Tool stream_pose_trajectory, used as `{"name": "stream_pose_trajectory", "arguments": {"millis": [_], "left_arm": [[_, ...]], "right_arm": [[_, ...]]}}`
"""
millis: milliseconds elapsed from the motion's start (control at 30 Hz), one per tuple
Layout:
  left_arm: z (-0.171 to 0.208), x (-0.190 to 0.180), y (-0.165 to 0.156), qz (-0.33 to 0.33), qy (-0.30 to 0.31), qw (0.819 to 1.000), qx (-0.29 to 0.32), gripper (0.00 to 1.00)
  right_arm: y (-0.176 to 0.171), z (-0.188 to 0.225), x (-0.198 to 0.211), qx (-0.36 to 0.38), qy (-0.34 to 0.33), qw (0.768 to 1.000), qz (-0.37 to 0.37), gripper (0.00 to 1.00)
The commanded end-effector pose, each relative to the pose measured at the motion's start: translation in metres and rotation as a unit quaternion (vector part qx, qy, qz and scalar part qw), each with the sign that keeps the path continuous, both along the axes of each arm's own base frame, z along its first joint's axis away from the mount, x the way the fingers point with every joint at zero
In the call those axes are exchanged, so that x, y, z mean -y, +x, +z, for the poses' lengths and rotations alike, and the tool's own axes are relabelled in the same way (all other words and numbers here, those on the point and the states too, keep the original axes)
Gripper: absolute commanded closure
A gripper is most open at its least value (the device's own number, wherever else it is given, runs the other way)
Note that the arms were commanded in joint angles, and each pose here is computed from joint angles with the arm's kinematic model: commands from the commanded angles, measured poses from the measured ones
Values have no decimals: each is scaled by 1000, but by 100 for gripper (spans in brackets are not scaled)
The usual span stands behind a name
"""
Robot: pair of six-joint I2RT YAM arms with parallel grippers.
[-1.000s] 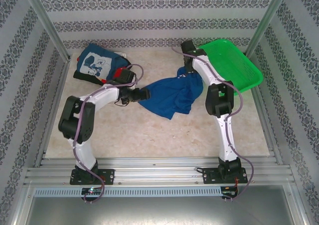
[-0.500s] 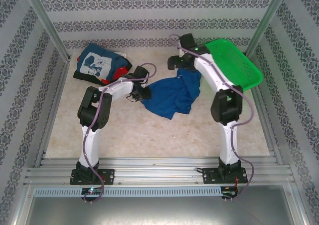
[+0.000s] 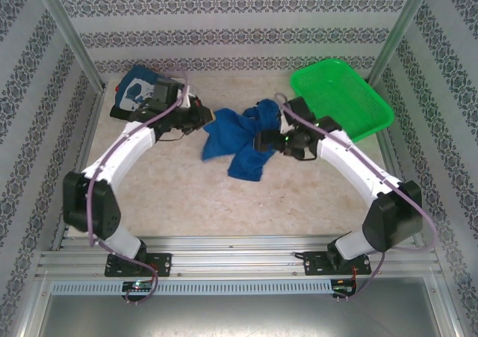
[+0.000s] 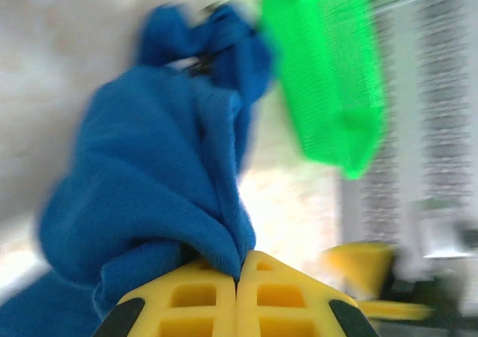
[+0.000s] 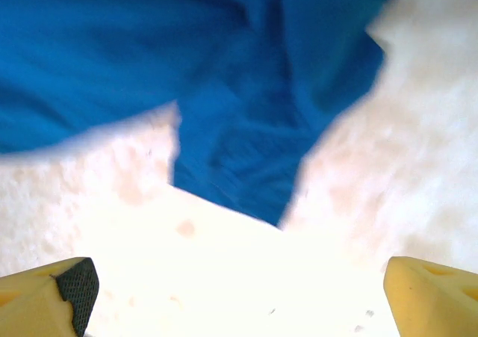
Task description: Fold and stack the t-shirts
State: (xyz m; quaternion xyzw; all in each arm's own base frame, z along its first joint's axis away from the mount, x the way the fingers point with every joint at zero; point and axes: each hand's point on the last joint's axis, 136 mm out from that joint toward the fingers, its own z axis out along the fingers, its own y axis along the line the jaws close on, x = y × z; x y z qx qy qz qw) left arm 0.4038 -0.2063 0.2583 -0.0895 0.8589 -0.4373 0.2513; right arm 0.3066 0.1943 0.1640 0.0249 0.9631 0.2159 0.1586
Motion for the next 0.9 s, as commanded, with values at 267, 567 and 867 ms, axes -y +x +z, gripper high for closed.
{"name": "stream_pose_trajectory", "arguments": {"millis": [267, 567, 867], "left_arm": [[-19, 5, -32, -7, -81, 996, -46, 100], [-39, -28, -55, 42, -32, 997, -61, 100], [-54, -48, -68, 62, -16, 996, -69, 100]], "right_arm": [[62, -36, -30, 3, 78, 992, -101, 11], [92, -50, -88, -46, 81, 995, -29, 26], [68, -89, -90, -83, 37, 995, -33, 40]]}}
